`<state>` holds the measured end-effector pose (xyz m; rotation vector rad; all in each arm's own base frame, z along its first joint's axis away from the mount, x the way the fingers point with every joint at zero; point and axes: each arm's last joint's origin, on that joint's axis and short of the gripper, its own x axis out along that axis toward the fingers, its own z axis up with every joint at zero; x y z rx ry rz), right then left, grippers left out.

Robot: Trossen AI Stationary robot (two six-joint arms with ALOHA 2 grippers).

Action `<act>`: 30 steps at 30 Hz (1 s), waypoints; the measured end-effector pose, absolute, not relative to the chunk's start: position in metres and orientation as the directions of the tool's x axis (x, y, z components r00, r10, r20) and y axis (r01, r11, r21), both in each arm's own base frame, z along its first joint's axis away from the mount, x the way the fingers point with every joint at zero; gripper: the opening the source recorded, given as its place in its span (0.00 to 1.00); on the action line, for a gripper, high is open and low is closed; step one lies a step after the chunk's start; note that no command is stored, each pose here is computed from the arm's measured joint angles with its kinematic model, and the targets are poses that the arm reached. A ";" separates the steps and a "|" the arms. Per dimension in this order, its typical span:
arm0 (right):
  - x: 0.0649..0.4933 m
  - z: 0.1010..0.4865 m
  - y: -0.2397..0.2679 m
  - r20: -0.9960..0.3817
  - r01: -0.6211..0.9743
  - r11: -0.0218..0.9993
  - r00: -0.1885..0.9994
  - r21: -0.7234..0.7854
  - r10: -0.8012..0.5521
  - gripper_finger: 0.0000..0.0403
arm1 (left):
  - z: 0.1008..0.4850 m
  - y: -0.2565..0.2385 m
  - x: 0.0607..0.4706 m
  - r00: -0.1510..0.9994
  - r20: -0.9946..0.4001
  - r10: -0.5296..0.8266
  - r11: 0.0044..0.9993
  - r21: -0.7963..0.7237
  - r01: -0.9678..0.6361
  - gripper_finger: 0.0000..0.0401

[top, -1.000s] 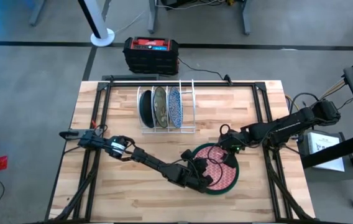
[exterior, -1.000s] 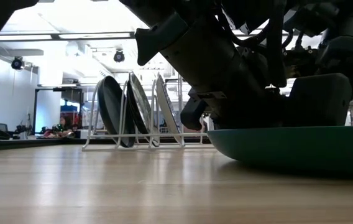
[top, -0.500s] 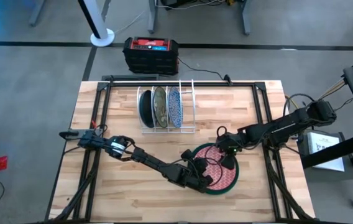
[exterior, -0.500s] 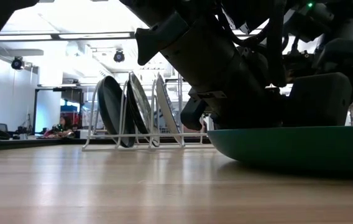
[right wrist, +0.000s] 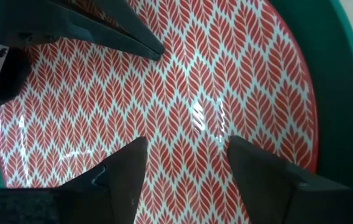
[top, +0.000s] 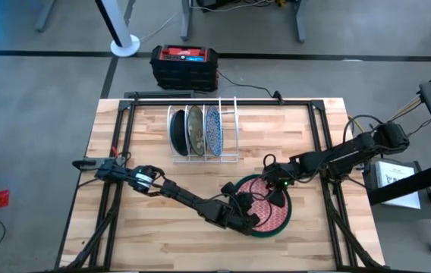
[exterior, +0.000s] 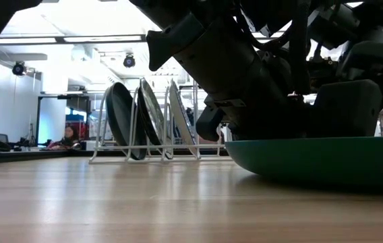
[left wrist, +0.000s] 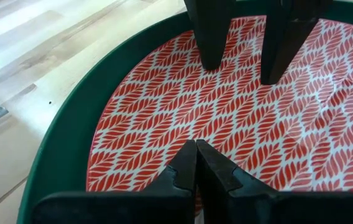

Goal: Sort dishes
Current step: Put the orange pattern plate into the white dish rack

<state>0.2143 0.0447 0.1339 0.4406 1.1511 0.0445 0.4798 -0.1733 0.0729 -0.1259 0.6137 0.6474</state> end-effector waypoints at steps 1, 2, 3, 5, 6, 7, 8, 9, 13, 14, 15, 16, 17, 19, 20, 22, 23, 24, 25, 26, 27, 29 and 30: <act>0.214 0.134 0.045 -0.872 0.189 0.914 0.417 0.360 0.258 0.53 | 0.073 -0.173 0.480 0.628 -0.572 0.527 0.797 0.077 -0.599 0.00; 0.214 0.134 0.045 -0.871 0.187 0.913 0.416 0.362 0.260 0.52 | 0.073 -0.173 0.480 0.628 -0.572 0.527 0.797 0.077 -0.599 0.00; 0.214 0.134 0.045 -0.871 0.185 0.913 0.415 0.363 0.262 0.50 | 0.073 -0.173 0.480 0.628 -0.572 0.527 0.797 0.077 -0.599 0.00; 0.214 0.134 0.045 -0.871 0.182 0.914 0.415 0.363 0.263 0.48 | 0.073 -0.173 0.480 0.628 -0.572 0.527 0.797 0.077 -0.599 0.00; 0.214 0.134 0.045 -0.872 0.179 0.915 0.414 0.361 0.263 0.46 | 0.073 -0.173 0.480 0.628 -0.572 0.527 0.797 0.078 -0.599 0.00; 0.214 0.135 0.045 -0.873 0.172 0.919 0.412 0.354 0.259 0.45 | 0.073 -0.173 0.480 0.628 -0.573 0.527 0.798 0.078 -0.598 0.00; 0.214 0.137 0.043 -0.878 0.172 0.923 0.408 0.344 0.251 0.44 | 0.073 -0.173 0.480 0.628 -0.575 0.524 0.800 0.078 -0.596 0.00; 0.213 0.139 0.042 -0.886 0.182 0.927 0.398 0.329 0.237 0.43 | 0.073 -0.173 0.480 0.629 -0.580 0.518 0.804 0.080 -0.589 0.00; 0.211 0.146 0.037 -0.910 0.231 0.931 0.371 0.282 0.183 0.42 | 0.073 -0.174 0.479 0.629 -0.599 0.496 0.817 0.076 -0.572 0.00; 0.211 0.147 0.036 -0.912 0.236 0.932 0.371 0.276 0.176 0.42 | 0.073 -0.174 0.479 0.628 -0.600 0.495 0.817 0.075 -0.572 0.00; 0.211 0.149 0.036 -0.913 0.239 0.933 0.371 0.269 0.168 0.43 | 0.072 -0.174 0.479 0.628 -0.601 0.495 0.817 0.075 -0.572 0.00; 0.211 0.150 0.036 -0.914 0.241 0.934 0.372 0.265 0.163 0.44 | 0.072 -0.174 0.479 0.627 -0.601 0.495 0.817 0.075 -0.572 0.00; 0.211 0.152 0.035 -0.914 0.244 0.934 0.374 0.262 0.159 0.45 | 0.073 -0.174 0.479 0.627 -0.601 0.495 0.817 0.075 -0.572 0.00; 0.212 0.158 0.034 -0.914 0.253 0.935 0.381 0.249 0.140 0.48 | 0.072 -0.174 0.479 0.626 -0.604 0.493 0.817 0.076 -0.571 0.00; 0.212 0.161 0.033 -0.915 0.260 0.935 0.381 0.240 0.129 0.49 | 0.072 -0.174 0.479 0.625 -0.609 0.488 0.820 0.076 -0.567 0.00; 0.212 0.166 0.031 -0.922 0.274 0.937 0.374 0.216 0.104 0.52 | 0.073 -0.175 0.479 0.625 -0.626 0.467 0.830 0.066 -0.554 0.00; 0.212 0.168 0.031 -0.925 0.280 0.938 0.368 0.202 0.090 0.54 | 0.073 -0.175 0.479 0.627 -0.629 0.460 0.833 0.060 -0.551 0.00; 0.212 0.169 0.031 -0.926 0.282 0.939 0.367 0.197 0.085 0.56 | 0.075 -0.176 0.478 0.630 -0.632 0.452 0.836 0.052 -0.547 0.00; 0.212 0.169 0.031 -0.926 0.282 0.939 0.368 0.197 0.084 0.58 | 0.076 -0.177 0.479 0.632 -0.636 0.443 0.839 0.046 -0.542 0.00; 0.212 0.169 0.031 -0.926 0.282 0.939 0.368 0.197 0.084 0.59 | 0.078 -0.179 0.479 0.632 -0.639 0.438 0.842 0.045 -0.538 0.00; 0.212 0.169 0.031 -0.926 0.281 0.939 0.367 0.198 0.086 0.61 | 0.080 -0.180 0.480 0.632 -0.643 0.433 0.845 0.046 -0.532 0.00; 0.213 0.168 0.031 -0.927 0.286 0.936 0.365 0.204 0.091 0.64 | 0.088 -0.182 0.482 0.619 -0.663 0.420 0.852 0.054 -0.520 0.00; 0.213 0.168 0.032 -0.926 0.291 0.932 0.365 0.214 0.099 0.65 | 0.092 -0.183 0.483 0.610 -0.673 0.418 0.853 0.058 -0.519 0.00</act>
